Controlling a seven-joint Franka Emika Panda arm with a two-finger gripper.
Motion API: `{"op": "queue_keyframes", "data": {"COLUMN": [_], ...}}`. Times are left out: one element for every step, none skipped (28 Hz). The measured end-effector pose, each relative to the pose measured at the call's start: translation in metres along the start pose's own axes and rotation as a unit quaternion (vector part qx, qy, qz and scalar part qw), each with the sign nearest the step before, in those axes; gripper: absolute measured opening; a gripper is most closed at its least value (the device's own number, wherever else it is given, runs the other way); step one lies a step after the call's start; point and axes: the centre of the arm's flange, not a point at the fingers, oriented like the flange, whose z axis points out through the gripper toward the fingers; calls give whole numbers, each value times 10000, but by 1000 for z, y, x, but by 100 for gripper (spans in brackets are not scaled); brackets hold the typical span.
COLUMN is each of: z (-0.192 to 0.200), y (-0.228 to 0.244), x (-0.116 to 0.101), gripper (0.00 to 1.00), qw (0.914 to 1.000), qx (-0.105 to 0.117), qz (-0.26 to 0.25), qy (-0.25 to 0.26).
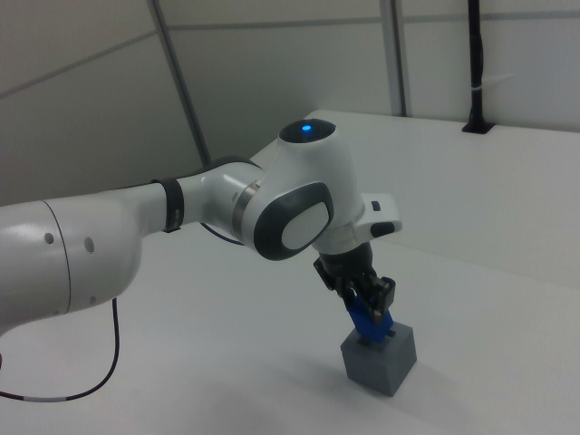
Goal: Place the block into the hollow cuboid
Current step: 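Lift the blue block and carry it over the grey hollow cube, then lower the blue block into the cube opening and open the gripper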
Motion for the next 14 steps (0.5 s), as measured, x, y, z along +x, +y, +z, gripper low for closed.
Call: {"op": "queue_keyframes", "data": {"z": [0,0,0,0,1,2,3,4,6,7,9,11,13,14], "y": [1,1,2,3,3,4,4,5,5,6,6,6,6,6], "x": [0,0,0,0,0,0,0,0,0,0,0,0,0,0], "gripper": [51,51,51,51,51,51,51,51,51,51,51,51,51,51], "qw": [10000,10000,10000,10000,10000,10000,10000,10000,10000,10000,10000,10000,9999,9999], "qx": [-1,-1,-2,-3,-3,-4,-4,-4,-4,-3,-3,-2,-1,-1], "qz": [4,8,15,19,24,28,31,37,40,42,43,44,44,44], "qy": [-1,-1,-2,-3,-6,-12,-20,-34,-44,-56,-68,-80,-95,-104]}}
